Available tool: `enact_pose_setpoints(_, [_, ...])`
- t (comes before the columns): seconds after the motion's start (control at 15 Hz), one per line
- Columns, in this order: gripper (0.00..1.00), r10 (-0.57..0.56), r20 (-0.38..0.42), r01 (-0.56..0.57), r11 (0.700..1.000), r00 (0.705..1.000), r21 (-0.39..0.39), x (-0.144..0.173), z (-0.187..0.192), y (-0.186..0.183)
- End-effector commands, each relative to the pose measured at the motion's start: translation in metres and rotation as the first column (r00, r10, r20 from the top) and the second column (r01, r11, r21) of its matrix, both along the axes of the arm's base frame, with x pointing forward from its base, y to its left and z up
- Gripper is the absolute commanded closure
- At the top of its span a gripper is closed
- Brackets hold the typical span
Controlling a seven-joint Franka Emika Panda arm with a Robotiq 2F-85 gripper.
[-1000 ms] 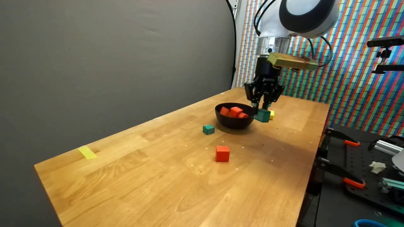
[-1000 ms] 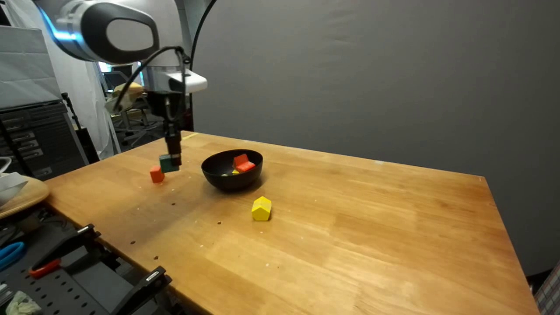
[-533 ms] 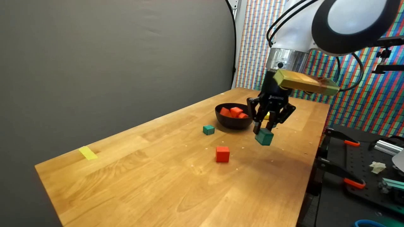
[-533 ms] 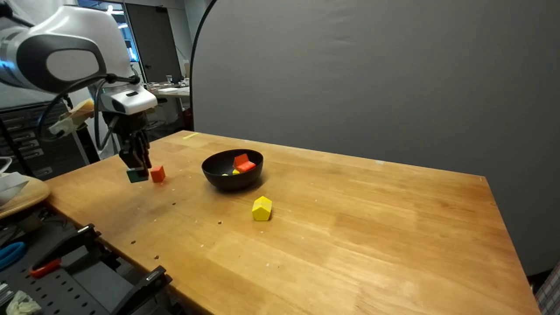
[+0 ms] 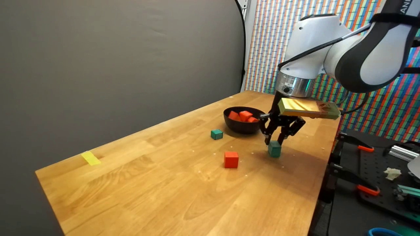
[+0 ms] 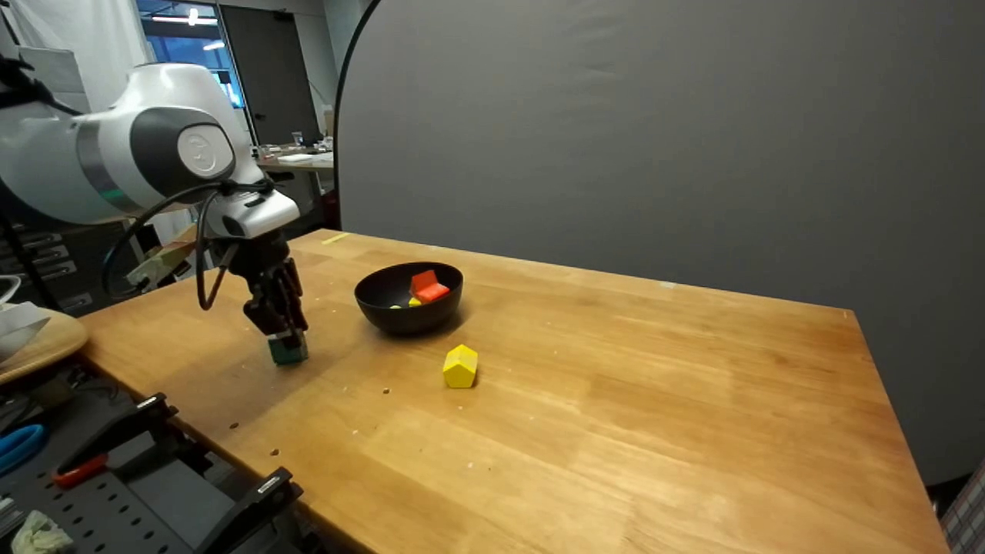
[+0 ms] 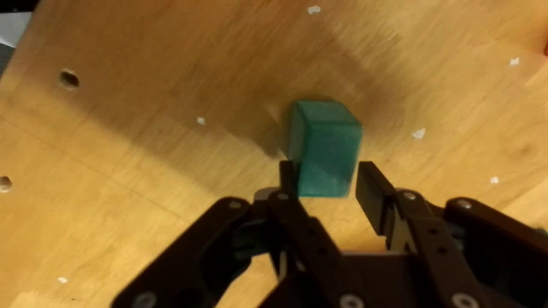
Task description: Remove the blocks from the bowl
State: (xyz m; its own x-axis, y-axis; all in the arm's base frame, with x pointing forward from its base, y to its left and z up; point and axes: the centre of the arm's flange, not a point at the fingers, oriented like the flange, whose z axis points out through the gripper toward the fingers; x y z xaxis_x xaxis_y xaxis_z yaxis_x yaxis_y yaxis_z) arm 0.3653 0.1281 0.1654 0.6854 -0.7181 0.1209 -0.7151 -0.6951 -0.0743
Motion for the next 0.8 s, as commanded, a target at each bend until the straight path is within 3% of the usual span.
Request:
enact_pose_setpoints(0.0, [0.52, 0.0, -0.003, 0.0, 1.0, 1.0, -0.012, -0.003, 0.0, 0.005])
enact_pose_setpoints(0.07, [0.18, 0.003, -0.005, -0.003, 1.0, 1.0, -0.017, -0.006, -0.001, 0.011])
enact_pose_setpoints(0.2, [0.14, 0.16, -0.088, -0.16, 0.987, 0.983, 0.01, -0.012, 0.015, 0.006])
enact_pose_setpoints(0.33, [0.0, 0.269, -0.105, -0.27, 0.963, 0.957, 0.004, -0.015, 0.035, 0.0])
enact_pose_setpoints(0.4, [0.0, 0.323, -0.117, -0.325, 0.946, 0.939, 0.003, -0.01, 0.049, -0.001])
enact_pose_setpoints(0.73, [0.0, 0.535, -0.256, -0.555, 0.832, 0.805, -0.007, 0.024, 0.108, -0.009])
